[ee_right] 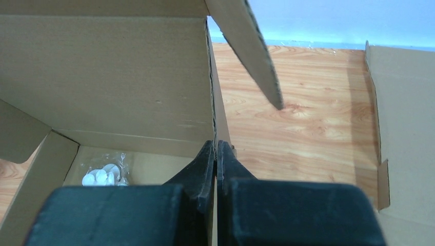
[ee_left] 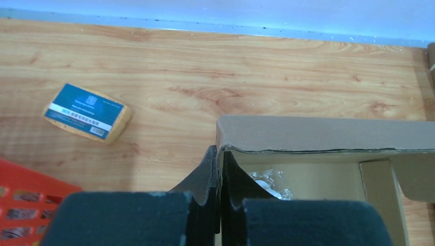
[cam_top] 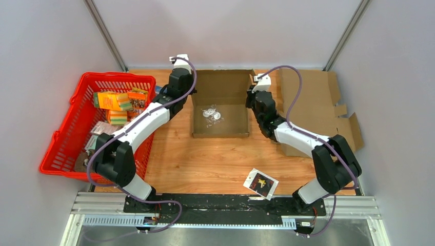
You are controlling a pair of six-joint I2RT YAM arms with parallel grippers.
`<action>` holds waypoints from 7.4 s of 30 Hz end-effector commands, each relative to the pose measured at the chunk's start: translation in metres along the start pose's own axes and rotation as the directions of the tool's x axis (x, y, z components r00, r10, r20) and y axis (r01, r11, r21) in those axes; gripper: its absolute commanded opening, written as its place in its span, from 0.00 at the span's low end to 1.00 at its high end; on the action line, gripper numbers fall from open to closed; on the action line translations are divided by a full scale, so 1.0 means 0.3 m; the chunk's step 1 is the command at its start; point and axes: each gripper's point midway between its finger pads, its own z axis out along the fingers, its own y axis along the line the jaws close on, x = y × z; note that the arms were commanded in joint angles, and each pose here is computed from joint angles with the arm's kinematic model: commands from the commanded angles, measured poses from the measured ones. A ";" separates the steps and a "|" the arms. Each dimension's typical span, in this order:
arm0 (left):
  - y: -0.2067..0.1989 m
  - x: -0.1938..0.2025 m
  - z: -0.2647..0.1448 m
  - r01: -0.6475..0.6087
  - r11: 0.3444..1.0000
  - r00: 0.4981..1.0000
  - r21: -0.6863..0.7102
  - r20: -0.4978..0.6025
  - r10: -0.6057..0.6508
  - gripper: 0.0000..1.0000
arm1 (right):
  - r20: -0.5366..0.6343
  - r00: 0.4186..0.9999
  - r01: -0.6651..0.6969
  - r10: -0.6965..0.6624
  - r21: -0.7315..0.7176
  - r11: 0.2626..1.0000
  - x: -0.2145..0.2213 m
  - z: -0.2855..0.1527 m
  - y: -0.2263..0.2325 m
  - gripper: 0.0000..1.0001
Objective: Fold the paper box
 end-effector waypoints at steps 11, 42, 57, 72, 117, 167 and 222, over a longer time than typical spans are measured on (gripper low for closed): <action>-0.086 0.141 -0.058 0.116 0.993 0.993 0.002 0.036 -0.116 0.00 | 0.174 0.977 -0.139 0.122 0.093 0.986 0.048 -0.087 -0.025 0.05; -0.111 0.282 -0.144 -0.034 0.998 0.999 0.059 0.016 0.033 0.00 | -0.450 0.413 -0.876 0.792 0.042 0.480 -0.288 -0.567 0.264 1.00; -0.101 0.292 -0.195 -0.042 0.995 0.999 0.088 0.037 0.039 0.04 | -0.147 0.242 -0.915 0.959 0.296 0.276 -0.177 -0.204 0.287 0.54; -0.056 0.290 -0.697 0.052 0.911 0.993 0.409 -0.115 -0.005 0.57 | -0.330 0.413 -0.796 0.849 0.322 0.512 0.212 -0.306 0.231 0.60; -0.355 0.475 -0.176 0.135 0.893 0.900 0.430 -0.430 0.071 0.46 | -0.727 0.559 -0.684 0.400 -0.131 0.718 0.417 -0.051 -0.013 0.35; -0.107 0.577 -0.147 0.436 0.885 0.793 0.167 -0.535 -0.290 0.77 | -0.767 0.493 -0.655 0.410 -0.017 0.756 0.526 0.033 -0.277 0.13; -0.288 0.336 -0.182 0.883 0.445 0.425 0.151 -0.660 -0.619 0.36 | -0.470 0.876 0.100 -0.107 -0.040 0.994 0.046 -0.226 -0.174 1.00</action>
